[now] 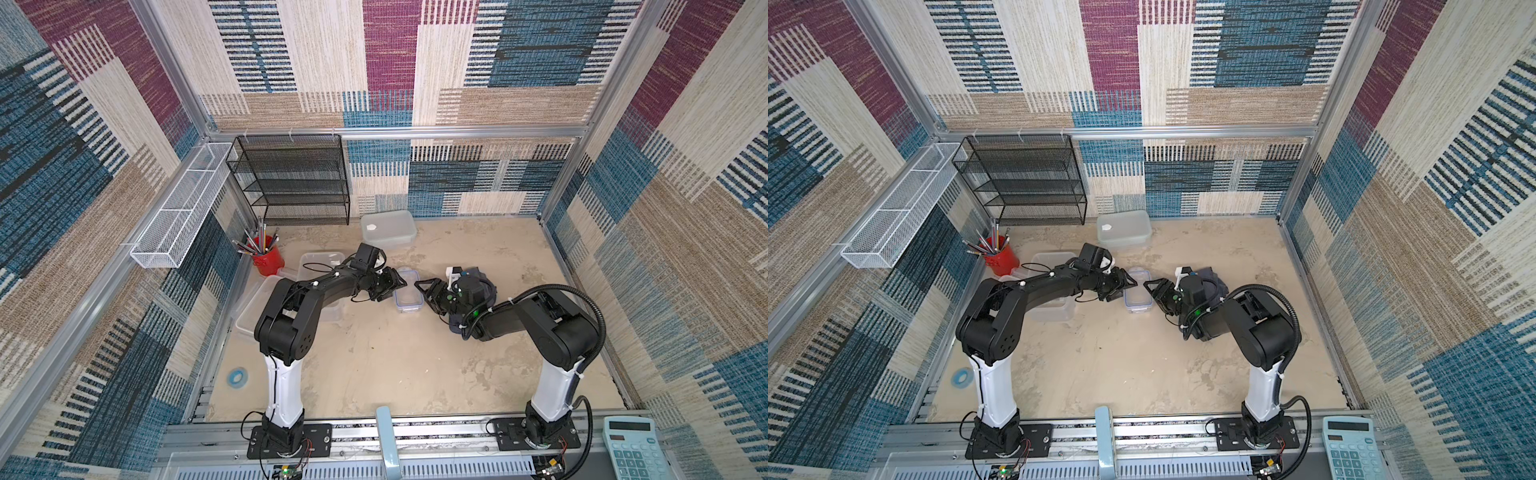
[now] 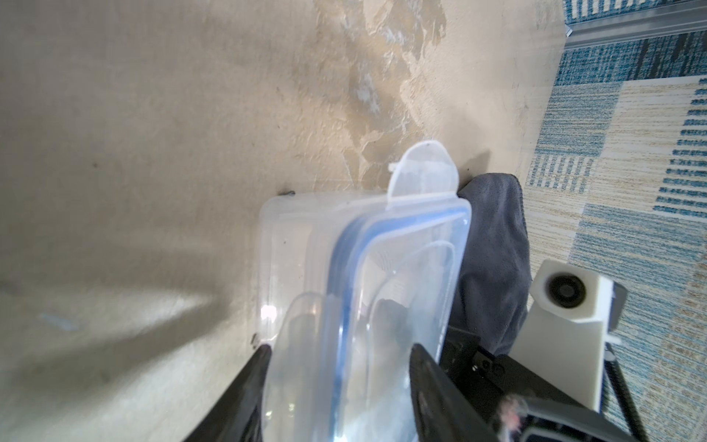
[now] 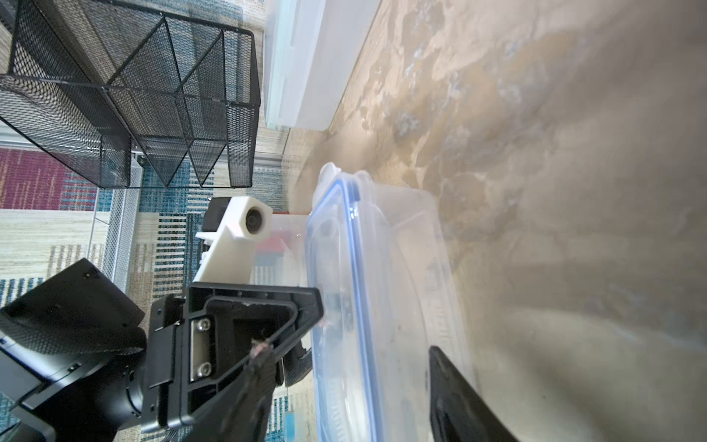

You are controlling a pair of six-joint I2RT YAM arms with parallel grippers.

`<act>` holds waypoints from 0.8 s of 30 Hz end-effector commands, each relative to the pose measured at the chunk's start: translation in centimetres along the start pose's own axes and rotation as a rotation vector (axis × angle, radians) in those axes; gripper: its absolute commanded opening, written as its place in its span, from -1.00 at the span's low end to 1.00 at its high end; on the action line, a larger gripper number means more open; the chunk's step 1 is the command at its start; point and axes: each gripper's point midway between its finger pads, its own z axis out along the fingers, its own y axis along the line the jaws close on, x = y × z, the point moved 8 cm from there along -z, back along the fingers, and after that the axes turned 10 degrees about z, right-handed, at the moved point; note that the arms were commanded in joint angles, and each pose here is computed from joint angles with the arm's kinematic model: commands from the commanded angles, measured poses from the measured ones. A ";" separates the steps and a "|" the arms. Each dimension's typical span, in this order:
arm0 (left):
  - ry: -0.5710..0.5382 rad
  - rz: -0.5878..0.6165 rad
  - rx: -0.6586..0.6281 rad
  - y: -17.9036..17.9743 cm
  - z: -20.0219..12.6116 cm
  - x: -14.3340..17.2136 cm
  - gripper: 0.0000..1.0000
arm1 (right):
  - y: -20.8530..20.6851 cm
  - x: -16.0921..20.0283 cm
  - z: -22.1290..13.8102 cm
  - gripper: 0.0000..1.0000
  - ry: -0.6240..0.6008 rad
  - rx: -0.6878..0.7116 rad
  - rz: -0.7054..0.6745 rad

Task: Wipe the insides of the lunch boxes
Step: Open the fastener of the lunch box.

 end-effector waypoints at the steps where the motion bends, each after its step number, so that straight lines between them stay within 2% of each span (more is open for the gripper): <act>1: 0.040 -0.035 -0.027 0.6 0.6 1.0 0.14 | 2.7 0.0 -0.2 0.24 0.005 -0.184 0.024; 10: 0.053 -0.041 -0.027 0.5 1.0 1.8 0.11 | 3.1 -0.1 -0.8 0.15 -0.030 -0.293 0.082; 15: 0.057 -0.041 -0.030 0.5 1.1 2.0 0.11 | 3.3 -0.1 -0.5 0.10 -0.030 -0.307 0.086; 24: 0.058 -0.039 -0.032 0.4 1.3 2.1 0.10 | 2.7 0.2 -0.2 -0.20 -0.029 -0.291 0.097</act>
